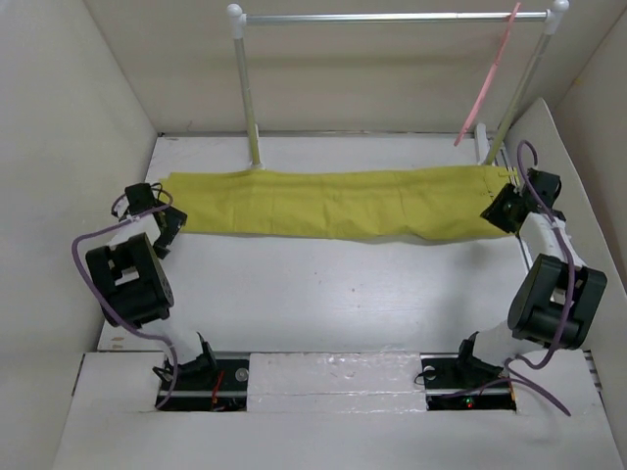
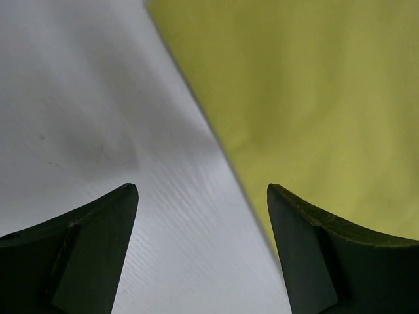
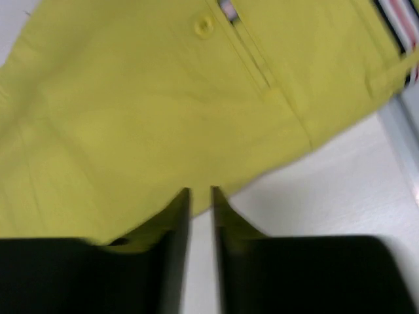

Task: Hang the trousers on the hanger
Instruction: Fold the trousers at the center of the board.

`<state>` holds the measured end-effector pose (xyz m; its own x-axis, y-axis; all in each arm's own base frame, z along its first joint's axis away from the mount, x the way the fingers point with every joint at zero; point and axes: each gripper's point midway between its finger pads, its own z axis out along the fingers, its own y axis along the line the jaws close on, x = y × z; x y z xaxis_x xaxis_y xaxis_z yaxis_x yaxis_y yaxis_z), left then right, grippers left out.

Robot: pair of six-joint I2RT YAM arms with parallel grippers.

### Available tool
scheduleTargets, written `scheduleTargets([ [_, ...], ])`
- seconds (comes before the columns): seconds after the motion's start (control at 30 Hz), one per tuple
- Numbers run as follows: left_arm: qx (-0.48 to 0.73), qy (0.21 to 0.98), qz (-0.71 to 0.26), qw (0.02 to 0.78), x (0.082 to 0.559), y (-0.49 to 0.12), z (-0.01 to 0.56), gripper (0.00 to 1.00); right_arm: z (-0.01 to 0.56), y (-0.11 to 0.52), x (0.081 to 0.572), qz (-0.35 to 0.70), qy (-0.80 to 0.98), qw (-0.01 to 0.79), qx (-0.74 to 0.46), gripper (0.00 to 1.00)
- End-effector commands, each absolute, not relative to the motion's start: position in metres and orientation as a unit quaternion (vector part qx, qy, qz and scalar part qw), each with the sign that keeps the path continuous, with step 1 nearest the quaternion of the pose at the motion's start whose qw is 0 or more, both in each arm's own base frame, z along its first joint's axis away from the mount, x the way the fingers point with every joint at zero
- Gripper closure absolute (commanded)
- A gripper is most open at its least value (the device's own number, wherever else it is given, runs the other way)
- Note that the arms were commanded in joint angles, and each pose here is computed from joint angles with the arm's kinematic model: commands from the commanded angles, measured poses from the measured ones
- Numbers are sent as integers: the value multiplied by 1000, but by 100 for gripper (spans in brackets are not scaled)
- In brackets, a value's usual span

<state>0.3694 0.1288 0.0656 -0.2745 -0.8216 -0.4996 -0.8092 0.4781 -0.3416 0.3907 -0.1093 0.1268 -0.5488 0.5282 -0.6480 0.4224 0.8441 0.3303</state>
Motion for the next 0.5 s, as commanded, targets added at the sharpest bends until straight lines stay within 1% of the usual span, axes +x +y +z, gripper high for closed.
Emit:
scheduleTargets([
  [0.0, -511, 807, -61, 289, 378, 109, 49, 23, 126, -114, 385, 79, 855, 422, 292, 62],
  [0.03, -512, 808, -64, 284, 380, 108, 46, 22, 109, -104, 378, 107, 856, 407, 301, 39],
  [0.07, -513, 808, -75, 281, 385, 106, 46, 20, 100, -106, 372, 126, 853, 398, 312, 33],
  [0.1, -519, 812, -72, 258, 386, 106, 30, 20, 76, -90, 366, 174, 854, 373, 318, 27],
  [0.3, -534, 808, -65, 238, 391, 109, 6, 19, 54, -101, 365, 166, 840, 371, 360, 23],
  [0.33, -535, 806, -63, 245, 397, 109, 9, 18, 51, -97, 372, 189, 829, 372, 374, 23],
  [0.4, -542, 798, -63, 254, 407, 114, 11, 22, 49, -96, 382, 214, 809, 377, 397, 24],
  [0.43, -547, 795, -63, 254, 409, 115, 11, 27, 48, -101, 387, 209, 802, 384, 407, 25],
  [0.47, -548, 792, -68, 261, 417, 117, 14, 28, 46, -100, 394, 208, 800, 386, 409, 26],
])
